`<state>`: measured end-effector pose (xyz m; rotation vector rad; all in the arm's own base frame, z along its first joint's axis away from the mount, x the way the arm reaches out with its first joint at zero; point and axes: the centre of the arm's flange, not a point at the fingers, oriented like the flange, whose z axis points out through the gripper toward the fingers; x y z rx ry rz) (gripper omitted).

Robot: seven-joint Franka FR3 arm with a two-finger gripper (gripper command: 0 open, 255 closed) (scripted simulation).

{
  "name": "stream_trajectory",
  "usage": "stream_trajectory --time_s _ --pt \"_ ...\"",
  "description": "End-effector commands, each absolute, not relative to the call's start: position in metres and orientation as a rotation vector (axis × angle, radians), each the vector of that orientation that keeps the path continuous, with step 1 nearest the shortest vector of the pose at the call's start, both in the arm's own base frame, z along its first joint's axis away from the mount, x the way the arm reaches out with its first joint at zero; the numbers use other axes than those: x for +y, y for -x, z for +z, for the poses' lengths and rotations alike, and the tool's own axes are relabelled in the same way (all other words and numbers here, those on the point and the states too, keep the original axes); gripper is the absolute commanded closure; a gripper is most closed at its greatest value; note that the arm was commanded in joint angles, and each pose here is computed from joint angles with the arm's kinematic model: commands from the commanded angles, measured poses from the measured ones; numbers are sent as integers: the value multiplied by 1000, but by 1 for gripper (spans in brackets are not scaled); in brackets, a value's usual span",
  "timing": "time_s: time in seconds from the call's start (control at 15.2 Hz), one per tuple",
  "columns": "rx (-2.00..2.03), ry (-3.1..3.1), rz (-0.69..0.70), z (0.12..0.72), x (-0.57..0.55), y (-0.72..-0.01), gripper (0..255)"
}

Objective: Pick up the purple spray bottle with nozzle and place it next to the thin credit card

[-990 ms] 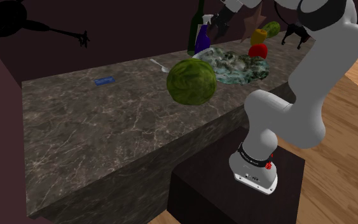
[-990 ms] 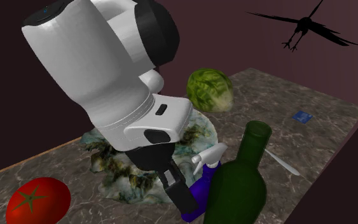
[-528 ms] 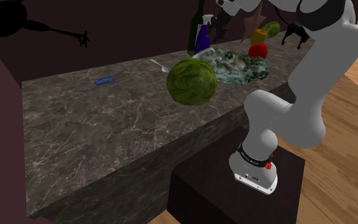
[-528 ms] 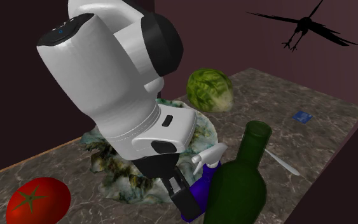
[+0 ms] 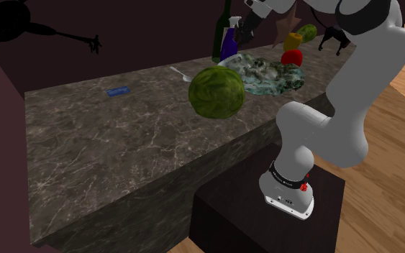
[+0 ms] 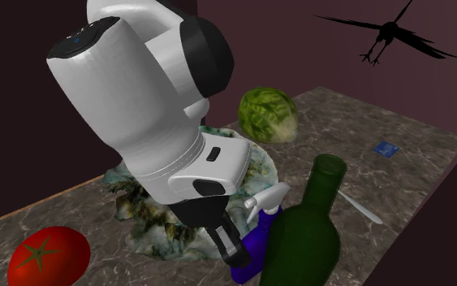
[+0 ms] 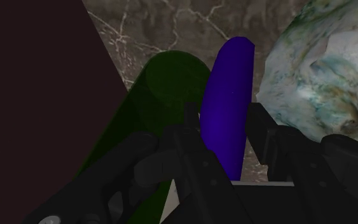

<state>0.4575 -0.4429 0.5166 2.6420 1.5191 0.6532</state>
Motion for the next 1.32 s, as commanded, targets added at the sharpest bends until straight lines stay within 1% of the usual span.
stream_trajectory --time_s 0.0,0.26,1.12,1.25 --pt "1520 -2642 653 516 -443 -458 255" --pt "1520 -2642 653 516 -443 -458 255" --pt "1520 -2642 653 585 -443 -458 255" --pt "1520 -2642 653 587 -430 -463 255"
